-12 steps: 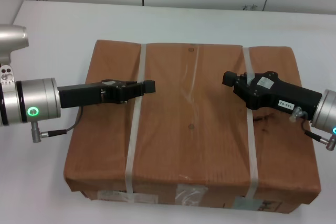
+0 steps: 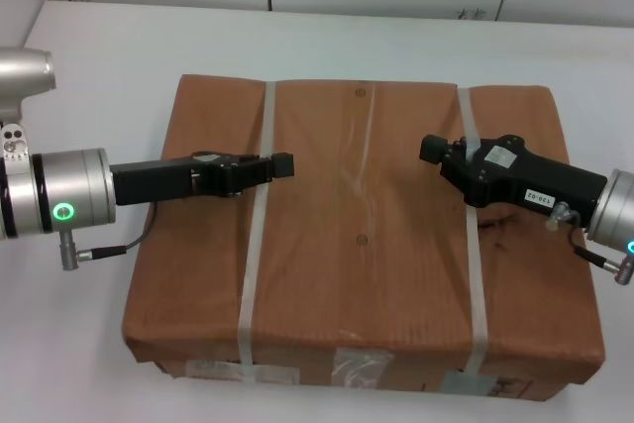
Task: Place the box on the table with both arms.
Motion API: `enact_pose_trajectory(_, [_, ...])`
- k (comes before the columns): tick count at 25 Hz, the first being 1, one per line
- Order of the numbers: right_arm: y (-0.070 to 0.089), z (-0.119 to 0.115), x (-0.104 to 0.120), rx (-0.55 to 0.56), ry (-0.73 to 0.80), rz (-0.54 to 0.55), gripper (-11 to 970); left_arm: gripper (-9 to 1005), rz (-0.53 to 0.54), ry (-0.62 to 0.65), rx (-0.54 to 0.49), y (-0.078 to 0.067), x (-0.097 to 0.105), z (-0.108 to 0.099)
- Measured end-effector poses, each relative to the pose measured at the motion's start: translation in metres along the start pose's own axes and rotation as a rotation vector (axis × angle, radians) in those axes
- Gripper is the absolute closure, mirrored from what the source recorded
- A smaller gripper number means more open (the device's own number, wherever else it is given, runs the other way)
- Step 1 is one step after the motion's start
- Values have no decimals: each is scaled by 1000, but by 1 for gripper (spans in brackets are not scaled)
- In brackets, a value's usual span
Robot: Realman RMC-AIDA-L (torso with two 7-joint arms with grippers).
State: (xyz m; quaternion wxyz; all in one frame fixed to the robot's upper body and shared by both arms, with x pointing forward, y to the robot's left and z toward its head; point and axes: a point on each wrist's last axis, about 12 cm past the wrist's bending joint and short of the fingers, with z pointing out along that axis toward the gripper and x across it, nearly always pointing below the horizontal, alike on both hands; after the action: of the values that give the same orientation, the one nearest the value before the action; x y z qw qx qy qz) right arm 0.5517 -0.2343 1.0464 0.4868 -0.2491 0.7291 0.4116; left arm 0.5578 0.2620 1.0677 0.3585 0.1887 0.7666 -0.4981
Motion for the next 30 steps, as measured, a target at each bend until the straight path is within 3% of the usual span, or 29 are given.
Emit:
enact_pose_trajectory(14, [-4,1,4,38,21,6,946,912,2,7,-39,4,2,-1])
enact_pose_trajectory(30, [-13,25,15,156,163,52,945,913,-16,91,-222,21,20,15])
